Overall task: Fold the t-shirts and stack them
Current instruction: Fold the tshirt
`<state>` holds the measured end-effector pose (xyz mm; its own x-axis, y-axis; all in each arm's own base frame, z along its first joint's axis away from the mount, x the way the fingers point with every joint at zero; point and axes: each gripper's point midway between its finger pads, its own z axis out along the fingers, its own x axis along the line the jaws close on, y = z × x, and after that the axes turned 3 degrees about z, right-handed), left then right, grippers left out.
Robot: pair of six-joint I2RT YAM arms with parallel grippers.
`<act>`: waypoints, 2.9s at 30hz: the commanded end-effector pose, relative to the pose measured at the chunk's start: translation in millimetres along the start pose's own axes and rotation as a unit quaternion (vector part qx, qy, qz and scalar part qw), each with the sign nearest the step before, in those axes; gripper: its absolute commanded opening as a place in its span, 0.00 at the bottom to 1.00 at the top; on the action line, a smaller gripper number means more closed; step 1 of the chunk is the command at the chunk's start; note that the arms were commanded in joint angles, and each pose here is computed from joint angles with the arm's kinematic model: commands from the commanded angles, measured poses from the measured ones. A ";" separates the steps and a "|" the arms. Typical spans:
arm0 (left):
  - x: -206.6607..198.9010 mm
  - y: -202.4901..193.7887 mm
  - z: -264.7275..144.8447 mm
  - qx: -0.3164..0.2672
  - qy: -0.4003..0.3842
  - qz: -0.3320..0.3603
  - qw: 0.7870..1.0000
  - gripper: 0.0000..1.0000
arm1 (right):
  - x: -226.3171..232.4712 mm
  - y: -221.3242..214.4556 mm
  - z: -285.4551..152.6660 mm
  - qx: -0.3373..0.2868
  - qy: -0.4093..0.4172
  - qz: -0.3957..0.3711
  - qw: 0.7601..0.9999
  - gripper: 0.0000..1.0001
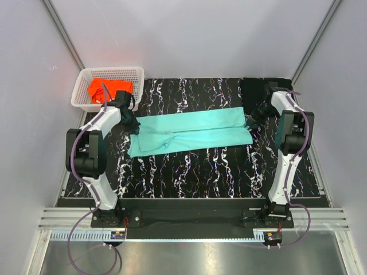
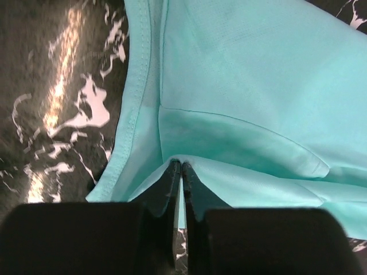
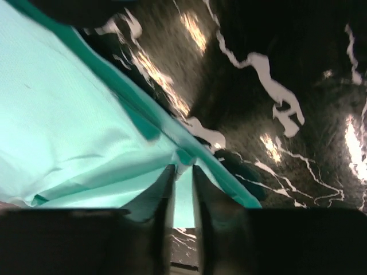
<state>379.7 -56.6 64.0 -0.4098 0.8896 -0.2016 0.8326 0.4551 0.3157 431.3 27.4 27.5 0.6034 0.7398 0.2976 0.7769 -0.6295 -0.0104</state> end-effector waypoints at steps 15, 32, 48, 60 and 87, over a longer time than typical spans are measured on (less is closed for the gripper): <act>3.3 -22.3 -74.6 -0.075 -0.059 0.080 0.992 0.38 | 64.5 -56.9 -62.0 -0.064 0.020 -0.165 0.984 0.42; 55.2 -58.5 17.7 0.049 0.051 0.086 0.994 0.13 | 16.7 -77.9 13.2 -0.016 -0.064 -0.183 0.981 0.26; 49.5 -52.8 -51.4 0.000 0.015 0.111 0.994 0.29 | -1.3 -105.6 -32.6 -0.014 -0.058 -0.194 0.979 0.37; -74.8 -71.2 -44.4 0.046 -0.163 0.153 0.974 0.31 | 116.6 -152.8 -22.7 0.075 0.125 -0.213 0.966 0.38; -113.7 -109.5 -28.3 0.112 -0.208 0.167 0.957 0.29 | 200.7 -274.9 53.4 0.165 0.220 -0.210 0.938 0.03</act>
<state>323.9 -193.8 76.6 0.0123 0.8917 -0.4525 0.9694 0.1004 0.2242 342.5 345.5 25.8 0.1830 0.7280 0.6607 0.9821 -0.1656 -0.0895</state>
